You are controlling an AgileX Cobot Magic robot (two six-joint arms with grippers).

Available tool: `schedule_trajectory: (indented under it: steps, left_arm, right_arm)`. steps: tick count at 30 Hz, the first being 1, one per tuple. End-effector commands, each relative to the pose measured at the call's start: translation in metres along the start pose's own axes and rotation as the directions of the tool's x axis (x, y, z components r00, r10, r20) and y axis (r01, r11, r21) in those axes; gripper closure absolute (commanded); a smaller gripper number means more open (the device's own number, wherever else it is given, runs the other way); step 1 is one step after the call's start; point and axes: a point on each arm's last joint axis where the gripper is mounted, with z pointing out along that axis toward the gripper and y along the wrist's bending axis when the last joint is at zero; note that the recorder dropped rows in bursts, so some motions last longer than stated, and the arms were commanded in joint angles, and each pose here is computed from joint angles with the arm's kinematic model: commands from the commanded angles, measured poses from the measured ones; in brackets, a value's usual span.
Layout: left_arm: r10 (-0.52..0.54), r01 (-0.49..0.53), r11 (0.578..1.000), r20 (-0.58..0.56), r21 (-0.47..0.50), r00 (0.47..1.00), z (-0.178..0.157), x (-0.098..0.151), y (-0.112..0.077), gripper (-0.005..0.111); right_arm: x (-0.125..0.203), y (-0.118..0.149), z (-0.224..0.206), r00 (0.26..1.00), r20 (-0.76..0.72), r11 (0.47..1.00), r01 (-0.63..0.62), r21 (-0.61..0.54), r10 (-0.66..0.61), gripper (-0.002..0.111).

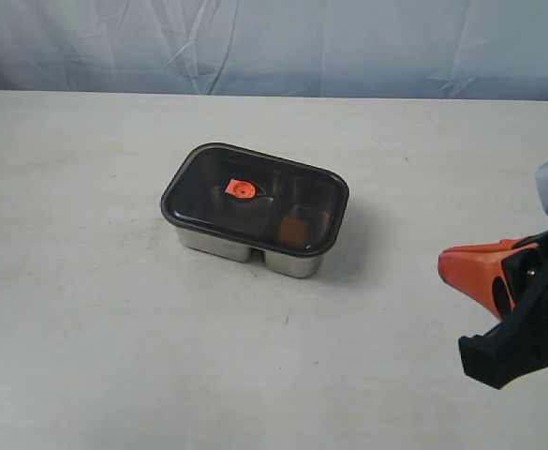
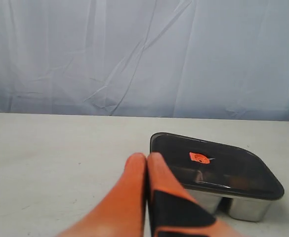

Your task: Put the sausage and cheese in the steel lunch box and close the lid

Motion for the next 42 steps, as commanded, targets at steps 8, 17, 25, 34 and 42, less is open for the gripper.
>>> schedule_trajectory:
  steps: [8, 17, 25, 34, 42]
  left_arm:
    - [-0.014, 0.014, 1.0, 0.008, -0.002, 1.0, -0.001, 0.001, 0.0, 0.107]
    - [0.097, -0.107, 0.991, -0.12, -0.076, 0.988, -0.002, 0.012, 0.008, 0.107]
    - [0.131, -0.157, 0.976, -0.166, -0.152, 0.977, -0.003, 0.015, 0.016, 0.107]
    - [0.043, -0.095, 0.941, -0.162, -0.324, 0.986, -0.006, 0.016, 0.025, 0.107]
    - [0.063, -0.12, 0.929, -0.169, -0.35, 0.984, -0.006, 0.015, 0.027, 0.107]
  right_arm:
    - [0.0, 0.0, -0.001, 1.0, 0.013, 1.0, 0.008, -0.005, -0.007, 0.109]
    - [0.0, 0.0, -0.001, 1.0, 0.013, 1.0, 0.008, -0.005, -0.007, 0.109]
    - [0.0, 0.0, -0.002, 1.0, 0.02, 1.0, 0.009, -0.002, -0.009, 0.109]
    - [0.028, -0.027, -0.044, 0.916, 0.381, 0.983, -0.168, 0.07, 0.129, 0.109]
    - [0.096, -0.044, -0.041, 0.811, 0.571, 0.918, -0.315, 0.24, 0.129, 0.109]
